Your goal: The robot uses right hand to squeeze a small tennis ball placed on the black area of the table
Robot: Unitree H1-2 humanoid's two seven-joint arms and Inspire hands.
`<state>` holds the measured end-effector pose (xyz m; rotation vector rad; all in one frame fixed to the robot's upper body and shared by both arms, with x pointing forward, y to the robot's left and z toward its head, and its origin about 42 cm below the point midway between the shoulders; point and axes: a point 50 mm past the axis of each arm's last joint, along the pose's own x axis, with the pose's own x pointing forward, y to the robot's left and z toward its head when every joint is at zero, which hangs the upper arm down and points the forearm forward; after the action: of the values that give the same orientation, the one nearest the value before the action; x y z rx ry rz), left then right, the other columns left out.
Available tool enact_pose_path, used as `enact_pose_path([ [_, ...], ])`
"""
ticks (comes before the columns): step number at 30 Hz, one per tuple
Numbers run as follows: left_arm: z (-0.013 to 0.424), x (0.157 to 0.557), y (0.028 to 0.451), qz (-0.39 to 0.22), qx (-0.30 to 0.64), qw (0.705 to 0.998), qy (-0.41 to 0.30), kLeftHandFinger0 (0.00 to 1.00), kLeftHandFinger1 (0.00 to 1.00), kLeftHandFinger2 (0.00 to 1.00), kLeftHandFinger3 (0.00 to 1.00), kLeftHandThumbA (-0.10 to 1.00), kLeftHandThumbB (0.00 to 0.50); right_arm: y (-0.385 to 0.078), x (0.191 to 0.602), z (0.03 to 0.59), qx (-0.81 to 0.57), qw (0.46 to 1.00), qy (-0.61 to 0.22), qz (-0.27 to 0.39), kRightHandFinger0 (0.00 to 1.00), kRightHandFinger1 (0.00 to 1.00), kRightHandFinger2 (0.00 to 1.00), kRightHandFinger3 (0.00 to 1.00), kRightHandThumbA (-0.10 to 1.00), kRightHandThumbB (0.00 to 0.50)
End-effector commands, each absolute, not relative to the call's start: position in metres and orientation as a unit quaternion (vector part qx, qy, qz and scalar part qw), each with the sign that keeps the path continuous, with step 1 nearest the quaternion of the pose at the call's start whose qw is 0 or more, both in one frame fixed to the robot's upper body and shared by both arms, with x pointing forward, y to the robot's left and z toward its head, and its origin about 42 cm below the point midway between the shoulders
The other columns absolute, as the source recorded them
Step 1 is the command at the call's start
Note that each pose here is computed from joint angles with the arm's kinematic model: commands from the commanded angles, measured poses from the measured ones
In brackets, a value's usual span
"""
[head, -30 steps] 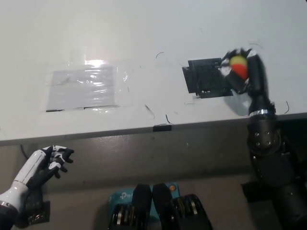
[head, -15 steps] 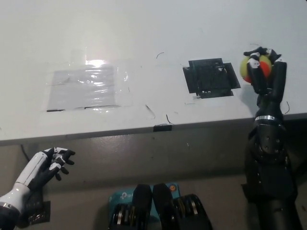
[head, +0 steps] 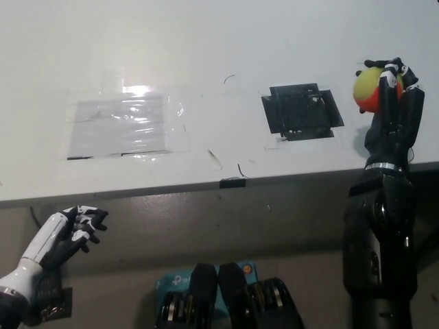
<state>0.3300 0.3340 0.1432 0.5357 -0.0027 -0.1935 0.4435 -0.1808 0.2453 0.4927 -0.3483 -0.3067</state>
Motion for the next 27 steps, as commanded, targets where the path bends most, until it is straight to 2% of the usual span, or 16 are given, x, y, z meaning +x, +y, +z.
enact_pose_path([
  [1,0.161,0.334,0.338,-0.091,0.278,0.956,-0.030,0.39,0.45,0.54,0.64,0.80,0.000,-0.181,0.442,0.254,0.275,0.935,-0.176,-0.135,0.00,0.00,0.16,0.15,-0.10,0.103],
  [8,0.162,0.335,0.339,-0.093,0.282,0.954,-0.030,0.40,0.46,0.55,0.66,0.88,0.017,-0.184,0.443,0.247,0.266,0.939,-0.165,-0.141,0.00,0.00,0.21,0.18,-0.10,0.122],
  [10,0.162,0.335,0.339,-0.093,0.282,0.955,-0.028,0.40,0.47,0.55,0.65,0.85,0.000,-0.186,0.444,0.245,0.256,0.942,-0.162,-0.143,0.00,0.00,0.21,0.18,-0.10,0.122],
  [15,0.161,0.334,0.339,-0.095,0.282,0.954,-0.027,0.41,0.47,0.55,0.66,0.83,0.006,-0.191,0.443,0.239,0.235,0.947,-0.165,-0.141,0.00,0.00,0.22,0.19,-0.10,0.148],
  [18,0.160,0.335,0.340,-0.096,0.282,0.954,-0.027,0.40,0.46,0.55,0.66,0.84,0.020,-0.197,0.445,0.242,0.212,0.955,-0.163,-0.132,0.00,0.00,0.25,0.24,-0.10,0.065],
  [19,0.158,0.333,0.340,-0.097,0.283,0.954,-0.025,0.40,0.46,0.55,0.66,0.84,0.018,-0.198,0.446,0.241,0.202,0.958,-0.161,-0.126,0.00,0.00,0.25,0.25,-0.10,0.062],
  [21,0.157,0.334,0.340,-0.096,0.278,0.956,-0.026,0.40,0.46,0.54,0.64,0.81,0.001,-0.203,0.454,0.248,0.107,0.977,-0.158,-0.091,0.00,0.00,0.32,0.34,-0.10,0.077],
  [22,0.155,0.333,0.340,-0.097,0.277,0.956,-0.024,0.39,0.46,0.54,0.64,0.80,0.001,-0.204,0.455,0.246,0.078,0.982,-0.150,-0.080,0.00,0.00,0.34,0.34,-0.10,0.060],
  [24,0.154,0.333,0.340,-0.097,0.275,0.956,-0.026,0.39,0.45,0.54,0.63,0.80,0.000,-0.206,0.463,0.248,-0.014,0.990,-0.128,-0.055,0.00,0.00,0.34,0.35,-0.10,0.094],
  [25,0.154,0.333,0.340,-0.097,0.275,0.956,-0.026,0.38,0.45,0.53,0.62,0.78,0.000,-0.207,0.467,0.247,-0.045,0.989,-0.130,-0.049,0.00,0.00,0.28,0.30,-0.10,0.122],
  [27,0.154,0.333,0.341,-0.098,0.275,0.956,-0.026,0.38,0.45,0.52,0.61,0.78,0.000,-0.208,0.473,0.245,-0.083,0.986,-0.136,-0.041,0.00,0.00,0.20,0.26,-0.10,0.120],
])
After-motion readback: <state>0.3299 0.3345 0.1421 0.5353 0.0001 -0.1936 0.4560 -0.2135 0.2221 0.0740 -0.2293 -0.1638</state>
